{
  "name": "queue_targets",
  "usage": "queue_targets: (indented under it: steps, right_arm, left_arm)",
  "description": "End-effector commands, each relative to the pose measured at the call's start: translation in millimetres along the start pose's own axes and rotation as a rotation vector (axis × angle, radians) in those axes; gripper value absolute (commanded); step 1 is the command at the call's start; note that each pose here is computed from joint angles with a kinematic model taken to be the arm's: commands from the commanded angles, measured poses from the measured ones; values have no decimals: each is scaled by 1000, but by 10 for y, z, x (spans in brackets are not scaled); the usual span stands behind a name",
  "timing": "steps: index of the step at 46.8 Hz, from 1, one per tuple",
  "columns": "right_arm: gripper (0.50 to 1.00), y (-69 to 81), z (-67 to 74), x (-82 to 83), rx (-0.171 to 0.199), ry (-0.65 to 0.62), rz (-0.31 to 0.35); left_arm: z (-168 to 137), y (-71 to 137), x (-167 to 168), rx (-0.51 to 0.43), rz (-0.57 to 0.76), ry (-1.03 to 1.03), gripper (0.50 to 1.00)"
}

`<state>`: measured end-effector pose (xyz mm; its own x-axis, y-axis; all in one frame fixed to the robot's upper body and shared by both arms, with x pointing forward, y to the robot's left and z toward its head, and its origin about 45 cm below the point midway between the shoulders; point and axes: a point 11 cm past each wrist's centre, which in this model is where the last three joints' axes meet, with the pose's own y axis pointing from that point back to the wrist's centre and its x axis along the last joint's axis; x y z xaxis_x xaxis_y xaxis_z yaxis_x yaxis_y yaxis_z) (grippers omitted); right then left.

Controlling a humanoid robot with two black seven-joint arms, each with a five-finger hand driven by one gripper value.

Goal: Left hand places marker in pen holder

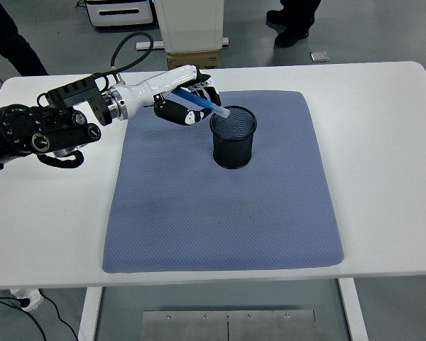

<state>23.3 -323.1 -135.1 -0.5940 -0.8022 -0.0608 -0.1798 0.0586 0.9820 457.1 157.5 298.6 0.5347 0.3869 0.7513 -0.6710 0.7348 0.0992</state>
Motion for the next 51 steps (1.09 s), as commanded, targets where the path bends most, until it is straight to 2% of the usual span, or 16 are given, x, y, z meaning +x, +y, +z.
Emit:
queue_targets:
  steps: [1,21,40,51]
  right_arm:
    - [1000,0,-1,1,1,-1,0]
    - [1000,0,-1,1,1,1,0]
    - [1000,0,1,1,-1,1,0]
    - [1000,0,-1,1,1,-1,0]
  left_arm:
    - [28,-24,12,-7,15,24,500]
    - [324,-308,-211,-79,11,136,500]
    - [407,-412,-368,-102,45,271,500]
    - [351,-409,-445,-88,81,386,500]
